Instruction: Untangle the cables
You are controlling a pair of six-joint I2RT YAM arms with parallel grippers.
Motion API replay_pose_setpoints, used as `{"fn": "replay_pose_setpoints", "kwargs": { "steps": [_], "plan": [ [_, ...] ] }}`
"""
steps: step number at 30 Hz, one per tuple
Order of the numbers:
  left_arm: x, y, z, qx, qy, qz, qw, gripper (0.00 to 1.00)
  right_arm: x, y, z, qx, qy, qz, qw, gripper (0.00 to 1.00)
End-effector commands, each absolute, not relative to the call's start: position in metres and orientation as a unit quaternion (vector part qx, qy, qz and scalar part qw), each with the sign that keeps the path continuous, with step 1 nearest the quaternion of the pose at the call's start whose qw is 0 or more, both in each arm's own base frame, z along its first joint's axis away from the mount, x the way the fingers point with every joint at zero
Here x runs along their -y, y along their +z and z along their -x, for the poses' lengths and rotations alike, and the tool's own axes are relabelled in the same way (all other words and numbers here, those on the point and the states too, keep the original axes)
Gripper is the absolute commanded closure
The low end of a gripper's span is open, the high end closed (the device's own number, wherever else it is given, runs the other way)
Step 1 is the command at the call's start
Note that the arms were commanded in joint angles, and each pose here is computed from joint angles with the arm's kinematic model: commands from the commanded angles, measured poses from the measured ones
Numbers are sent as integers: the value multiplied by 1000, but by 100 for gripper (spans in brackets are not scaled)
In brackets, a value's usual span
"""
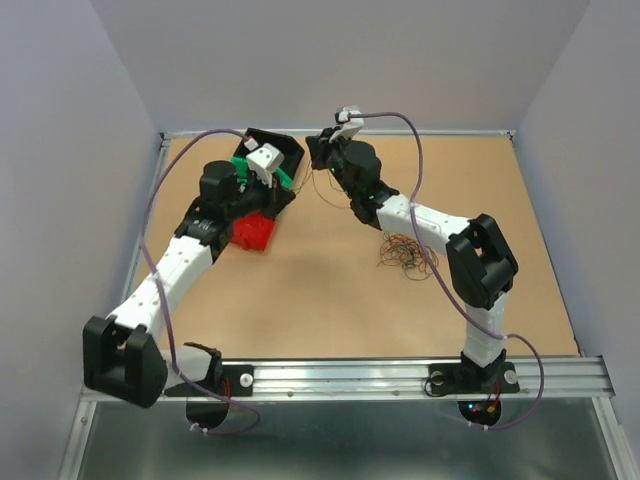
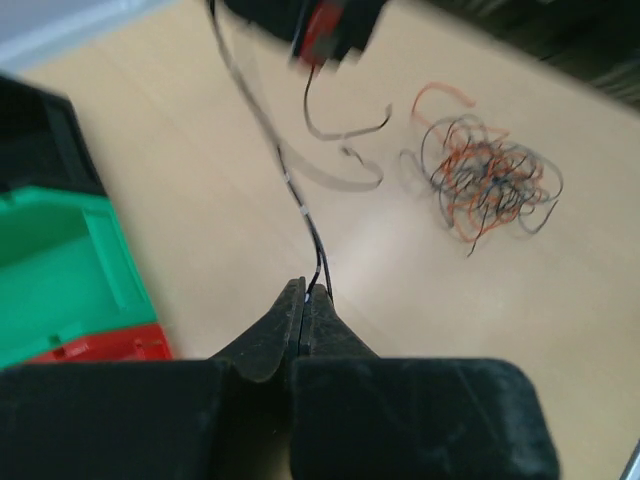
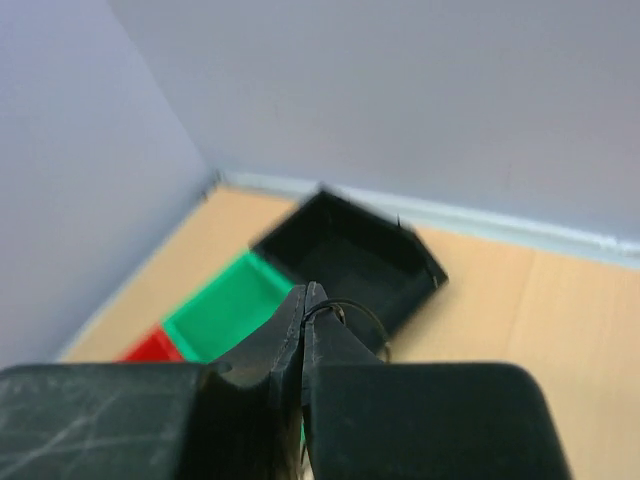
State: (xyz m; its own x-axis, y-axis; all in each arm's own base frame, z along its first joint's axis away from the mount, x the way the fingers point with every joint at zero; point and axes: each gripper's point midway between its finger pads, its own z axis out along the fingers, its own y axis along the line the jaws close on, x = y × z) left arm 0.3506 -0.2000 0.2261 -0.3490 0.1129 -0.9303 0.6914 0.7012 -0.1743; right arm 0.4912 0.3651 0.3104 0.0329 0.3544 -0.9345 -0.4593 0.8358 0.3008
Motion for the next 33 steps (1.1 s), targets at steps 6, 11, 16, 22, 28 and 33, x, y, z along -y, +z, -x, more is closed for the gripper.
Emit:
{"fn": "replay_pose_setpoints", "kwargs": {
  "steps": [6, 11, 16, 22, 28, 33],
  "plan": [
    [180, 403, -355, -647, -256, -225, 682, 100, -451, 201, -312, -636, 373, 445, 508, 99],
    [200, 313, -400, -723, -275, -226, 592, 100, -454, 295, -220, -445, 504, 470, 572, 99],
    [200, 238, -411, -772, -266, -226, 531, 100, -436, 355, -223, -385, 553, 357, 647, 99],
    [184, 236, -389, -774, -261, -216, 534, 100, -384, 367, -291, -413, 510, 128, 744, 100],
    [146, 244, -372, -765, -273, -191, 550, 92, -393, 345, -337, -481, 464, 84, 739, 99],
    [152, 233, -358, -759, -297, -230, 531, 83, -414, 322, -375, -553, 401, 85, 725, 100]
  ]
}}
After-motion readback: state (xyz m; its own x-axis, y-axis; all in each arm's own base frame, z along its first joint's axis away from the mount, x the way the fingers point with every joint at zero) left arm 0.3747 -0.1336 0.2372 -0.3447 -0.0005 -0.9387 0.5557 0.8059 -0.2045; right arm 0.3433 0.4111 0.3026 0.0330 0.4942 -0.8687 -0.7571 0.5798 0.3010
